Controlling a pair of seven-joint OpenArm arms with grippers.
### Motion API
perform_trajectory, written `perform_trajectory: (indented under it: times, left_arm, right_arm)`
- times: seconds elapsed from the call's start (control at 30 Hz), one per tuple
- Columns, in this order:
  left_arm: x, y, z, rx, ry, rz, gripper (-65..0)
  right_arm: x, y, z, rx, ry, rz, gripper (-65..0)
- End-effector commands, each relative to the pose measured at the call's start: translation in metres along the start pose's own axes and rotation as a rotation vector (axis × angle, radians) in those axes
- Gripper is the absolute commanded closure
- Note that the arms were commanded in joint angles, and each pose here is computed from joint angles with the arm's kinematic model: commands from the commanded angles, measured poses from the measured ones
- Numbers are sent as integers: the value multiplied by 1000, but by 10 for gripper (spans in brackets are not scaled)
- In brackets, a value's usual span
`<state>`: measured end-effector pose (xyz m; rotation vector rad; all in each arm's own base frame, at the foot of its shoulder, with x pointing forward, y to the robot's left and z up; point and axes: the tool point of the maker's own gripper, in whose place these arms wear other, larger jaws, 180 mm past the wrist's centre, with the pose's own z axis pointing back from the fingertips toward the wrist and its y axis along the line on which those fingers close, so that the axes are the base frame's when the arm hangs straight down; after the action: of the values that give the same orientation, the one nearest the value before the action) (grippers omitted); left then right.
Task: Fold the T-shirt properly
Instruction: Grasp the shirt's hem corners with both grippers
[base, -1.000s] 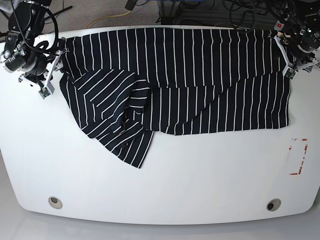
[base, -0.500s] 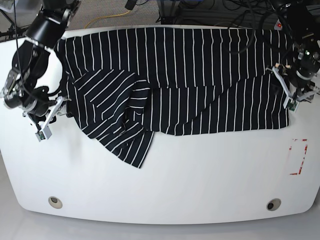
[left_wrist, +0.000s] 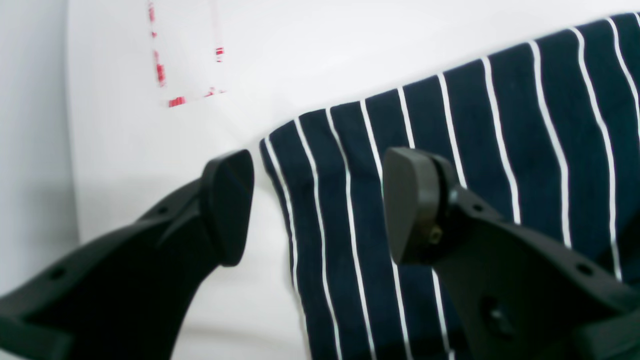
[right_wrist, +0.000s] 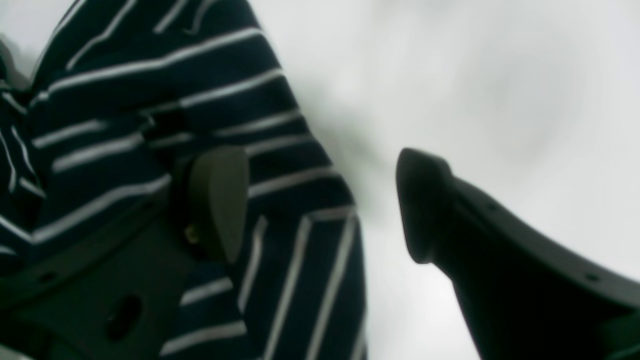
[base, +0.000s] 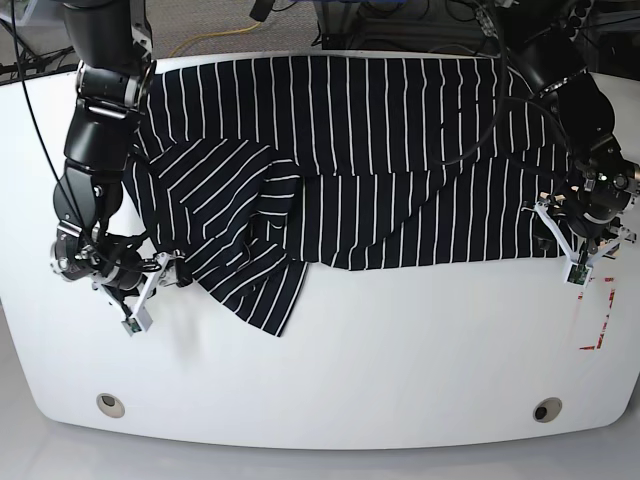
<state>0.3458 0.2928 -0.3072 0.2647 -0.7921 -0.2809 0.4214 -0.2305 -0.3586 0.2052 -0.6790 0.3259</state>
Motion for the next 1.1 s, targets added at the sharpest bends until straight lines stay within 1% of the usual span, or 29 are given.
perform_trajectory:
  times: [0.0,0.17,0.3,0.37,0.47,0.57,0.67,0.8,0.9,0.93,0.97,1.07]
  left_arm:
    - [15,10,0,17,-41,6,-374]
    - [16,11,-5,7,-37,16,-374]
    - [13,11,-5,7,-31,14,-374]
    - [12,11,-5,7,-29,15,-374]
    - [11,11,-5,8,-26,16,-374]
    - [3,8,-5,2,-9,13,-374]
    - [3,13,-4,11,-6,2,-374]
    - [2,16,-4,18,-4,1,-376]
    - [2,27,-1,37,0,-13,-379]
    - [3,28,-1,40,1,-15,-381]
    - [2,30,-1,42,4,-16,-397]
    - [-2,28,-4,32,16,-10,-499]
  right_arm:
    - [23,-9,-1,-6,-66,3,-444]
    - [21,-9,-28,42,-103,-71,-444]
    - [22,-11,-43,59,-123,-114,-444]
    - [21,-11,-47,62,-128,-118,-444]
    - [19,0,-55,86,-120,-119,-444]
    - [20,17,-64,115,-114,-109,-444]
    - [22,34,-72,145,-115,-108,-444]
    - [24,47,-77,168,-127,-110,-444]
    - [27,53,-80,178,-137,-112,-438]
    - [27,53,-80,180,-137,-112,-423]
    - [27,53,-80,180,-139,-112,-396]
    - [28,54,-80,181,-139,-112,-268]
